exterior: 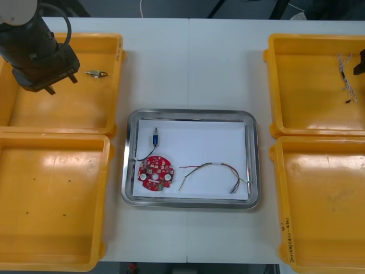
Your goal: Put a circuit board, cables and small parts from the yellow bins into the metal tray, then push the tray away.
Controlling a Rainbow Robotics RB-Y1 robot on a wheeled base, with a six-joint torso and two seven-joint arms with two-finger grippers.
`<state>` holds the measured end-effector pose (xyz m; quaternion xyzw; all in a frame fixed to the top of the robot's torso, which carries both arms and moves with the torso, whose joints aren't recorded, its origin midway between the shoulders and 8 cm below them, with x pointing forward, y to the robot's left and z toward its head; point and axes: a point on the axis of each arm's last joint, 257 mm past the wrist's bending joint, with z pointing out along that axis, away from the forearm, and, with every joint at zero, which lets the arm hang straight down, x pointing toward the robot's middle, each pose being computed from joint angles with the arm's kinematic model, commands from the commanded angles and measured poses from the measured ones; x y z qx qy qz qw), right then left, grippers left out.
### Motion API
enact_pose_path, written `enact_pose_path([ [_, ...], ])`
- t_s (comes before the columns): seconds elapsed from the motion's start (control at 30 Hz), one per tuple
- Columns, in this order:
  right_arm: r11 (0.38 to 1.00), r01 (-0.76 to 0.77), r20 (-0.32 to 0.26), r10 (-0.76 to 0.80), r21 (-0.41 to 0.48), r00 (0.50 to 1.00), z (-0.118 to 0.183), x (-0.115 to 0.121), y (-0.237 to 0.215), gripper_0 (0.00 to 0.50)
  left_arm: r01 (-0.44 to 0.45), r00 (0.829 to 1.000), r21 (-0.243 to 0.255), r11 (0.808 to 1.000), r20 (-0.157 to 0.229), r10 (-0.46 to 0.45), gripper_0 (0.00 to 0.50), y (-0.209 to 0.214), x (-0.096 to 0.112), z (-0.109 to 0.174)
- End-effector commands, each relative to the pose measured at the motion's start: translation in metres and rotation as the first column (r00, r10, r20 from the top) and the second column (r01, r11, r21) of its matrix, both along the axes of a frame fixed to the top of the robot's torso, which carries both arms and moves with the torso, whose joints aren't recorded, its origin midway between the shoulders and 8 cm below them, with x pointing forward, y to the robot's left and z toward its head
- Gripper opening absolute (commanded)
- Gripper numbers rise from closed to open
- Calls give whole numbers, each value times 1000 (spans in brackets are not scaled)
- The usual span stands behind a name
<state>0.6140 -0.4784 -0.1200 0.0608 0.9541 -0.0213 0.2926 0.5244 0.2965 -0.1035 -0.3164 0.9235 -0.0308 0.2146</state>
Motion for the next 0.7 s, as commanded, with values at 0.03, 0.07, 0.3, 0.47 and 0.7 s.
enact_pose_path([
  [0.03,999,-30,11,30,-35,999,-2,7,5,500,-120,987,-72,990,102,127,500,12,26,47],
  [0.07,999,-32,12,33,-34,999,-6,7,7,500,-131,985,-83,988,104,140,500,14,29,49],
  [0.3,999,-26,13,27,-27,1000,-25,5,3,500,-174,972,-150,973,134,194,500,16,50,58],
  [0.47,999,-23,-2,23,-25,1000,-36,1,1,500,-188,961,-200,962,163,221,500,14,66,62],
  [0.7,1000,-16,-13,16,-14,1000,-59,-2,6,500,-217,947,-269,939,177,269,500,7,86,62],
])
